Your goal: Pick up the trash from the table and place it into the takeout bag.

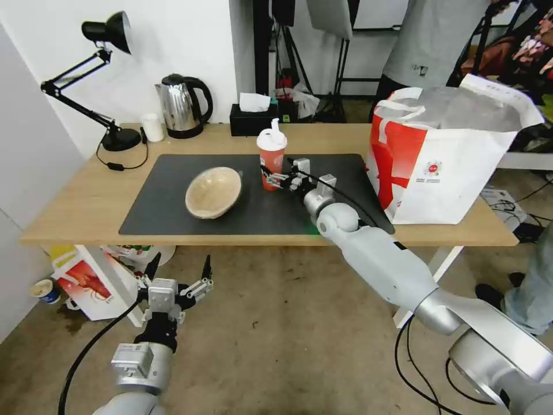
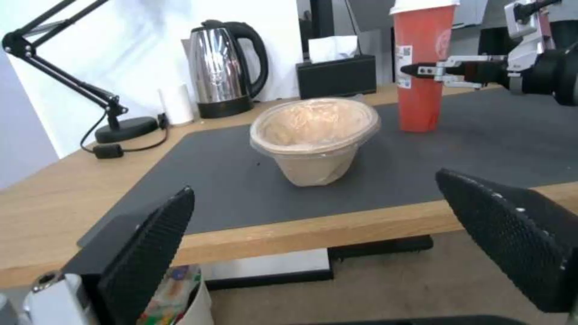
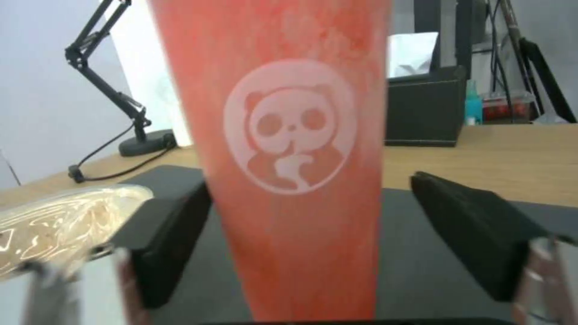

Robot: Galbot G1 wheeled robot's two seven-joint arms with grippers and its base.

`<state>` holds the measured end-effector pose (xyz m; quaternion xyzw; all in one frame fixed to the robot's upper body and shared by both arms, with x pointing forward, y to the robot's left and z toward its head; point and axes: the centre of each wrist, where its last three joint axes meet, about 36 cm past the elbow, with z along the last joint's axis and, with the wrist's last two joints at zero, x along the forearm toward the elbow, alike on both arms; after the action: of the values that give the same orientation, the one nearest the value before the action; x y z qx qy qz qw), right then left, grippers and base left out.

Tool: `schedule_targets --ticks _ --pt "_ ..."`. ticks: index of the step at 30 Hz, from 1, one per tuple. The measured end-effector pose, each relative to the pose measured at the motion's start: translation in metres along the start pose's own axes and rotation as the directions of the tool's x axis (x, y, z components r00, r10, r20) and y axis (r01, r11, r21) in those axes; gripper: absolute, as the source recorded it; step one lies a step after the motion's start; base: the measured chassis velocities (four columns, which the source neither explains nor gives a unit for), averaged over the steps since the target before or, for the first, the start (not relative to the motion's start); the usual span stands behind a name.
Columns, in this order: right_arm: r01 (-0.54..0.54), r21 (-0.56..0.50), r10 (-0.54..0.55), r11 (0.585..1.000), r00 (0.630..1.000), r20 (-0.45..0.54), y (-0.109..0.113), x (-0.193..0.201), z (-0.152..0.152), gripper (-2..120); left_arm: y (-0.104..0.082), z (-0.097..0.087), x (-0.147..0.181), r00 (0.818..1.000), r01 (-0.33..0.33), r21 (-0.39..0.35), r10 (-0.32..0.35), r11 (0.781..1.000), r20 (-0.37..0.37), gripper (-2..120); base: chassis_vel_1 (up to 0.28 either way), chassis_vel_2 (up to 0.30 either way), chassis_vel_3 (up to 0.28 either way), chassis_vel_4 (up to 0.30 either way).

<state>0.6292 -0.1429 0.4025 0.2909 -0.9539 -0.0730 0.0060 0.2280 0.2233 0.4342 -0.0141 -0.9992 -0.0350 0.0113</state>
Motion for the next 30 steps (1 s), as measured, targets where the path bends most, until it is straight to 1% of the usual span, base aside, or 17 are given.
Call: schedule_targets --ticks 1,3,4,6,7,10,11,13,14,15,19,21,23,25,27,29,30 --pt "0.001 -0.002 -0.001 1.0 1.0 0.0 -0.001 0.0 0.0 80 0.0 0.0 0.0 1.0 0.0 0.0 0.0 1.0 0.0 100 0.0 0.0 0.0 0.0" --pt "0.003 -0.006 -0.003 1.0 1.0 -0.001 -0.002 0.001 0.001 68 0.0 0.0 0.0 1.0 0.0 0.0 0.0 1.0 0.0 100 0.0 0.0 0.0 0.0" --pt "0.003 -0.006 -0.003 1.0 1.0 -0.001 -0.002 0.001 0.001 68 0.0 0.0 0.0 1.0 0.0 0.0 0.0 1.0 0.0 100 0.0 0.0 0.0 0.0" --pt "0.004 -0.009 -0.004 1.0 1.0 -0.001 -0.003 0.001 0.001 64 0.0 0.0 0.0 1.0 0.0 0.0 0.0 1.0 0.0 100 0.0 0.0 0.0 0.0" --pt "0.006 -0.01 -0.006 1.0 1.0 -0.001 -0.003 0.001 0.001 55 0.0 0.0 0.0 1.0 0.0 0.0 0.0 1.0 0.0 100 0.0 0.0 0.0 0.0" --pt "0.007 -0.013 -0.007 1.0 1.0 -0.001 -0.003 0.001 0.001 51 0.0 0.0 0.0 1.0 0.0 0.0 0.0 1.0 0.0 100 0.0 0.0 0.0 0.0" --pt "0.007 -0.015 -0.007 1.0 1.0 -0.001 -0.003 0.0 0.001 45 0.0 0.0 0.0 1.0 0.0 0.0 0.0 1.0 0.0 100 0.0 0.0 0.0 0.0" --pt "0.007 -0.017 -0.007 1.0 1.0 -0.001 -0.003 0.0 0.001 43 0.0 0.0 0.0 1.0 0.0 0.0 0.0 1.0 0.0 100 0.0 0.0 0.0 0.0" --pt "0.009 -0.02 -0.009 1.0 1.0 0.0 -0.003 0.0 0.001 39 0.0 0.0 0.0 1.0 0.0 0.0 0.0 1.0 0.0 100 0.0 0.0 0.0 0.0" --pt "0.009 -0.02 -0.009 1.0 1.0 0.0 -0.003 0.0 0.001 39 0.0 0.0 0.0 1.0 0.0 0.0 0.0 1.0 0.0 100 0.0 0.0 0.0 0.0" --pt "0.017 -0.025 -0.017 1.0 1.0 0.004 -0.008 0.002 -0.001 25 0.0 0.0 0.0 1.0 0.0 0.0 0.0 1.0 0.0 100 0.0 0.0 0.0 0.0" --pt "0.019 -0.025 -0.018 1.0 1.0 0.005 -0.009 0.003 -0.002 24 0.0 0.0 0.0 1.0 0.0 0.0 0.0 1.0 0.0 100 0.0 0.0 0.0 0.0" --pt "0.027 -0.03 -0.027 0.999 1.0 0.013 -0.012 0.005 -0.005 15 0.0 0.0 0.0 1.0 0.0 0.0 0.0 1.0 0.0 100 0.0 0.0 0.0 0.0" --pt "0.029 -0.034 -0.028 0.999 0.999 0.015 -0.012 0.006 -0.005 14 0.0 0.0 0.0 1.0 0.0 0.0 0.0 1.0 0.0 100 0.0 0.0 0.0 0.0" --pt "0.031 -0.042 -0.031 0.999 0.999 0.015 -0.013 0.007 -0.004 7 0.0 0.0 0.0 1.0 0.0 0.0 0.0 1.0 0.0 100 0.0 0.0 0.0 0.0" --pt "0.032 -0.043 -0.032 0.999 0.999 0.015 -0.013 0.007 -0.004 7 0.0 0.0 0.0 1.0 0.0 0.0 0.0 1.0 0.0 100 0.0 0.0 0.0 0.0" --pt "0.035 -0.045 -0.035 0.998 0.999 0.015 -0.014 0.008 -0.003 4 0.0 0.0 0.0 1.0 0.0 0.0 0.0 1.0 0.0 100 0.0 0.0 0.0 0.0"
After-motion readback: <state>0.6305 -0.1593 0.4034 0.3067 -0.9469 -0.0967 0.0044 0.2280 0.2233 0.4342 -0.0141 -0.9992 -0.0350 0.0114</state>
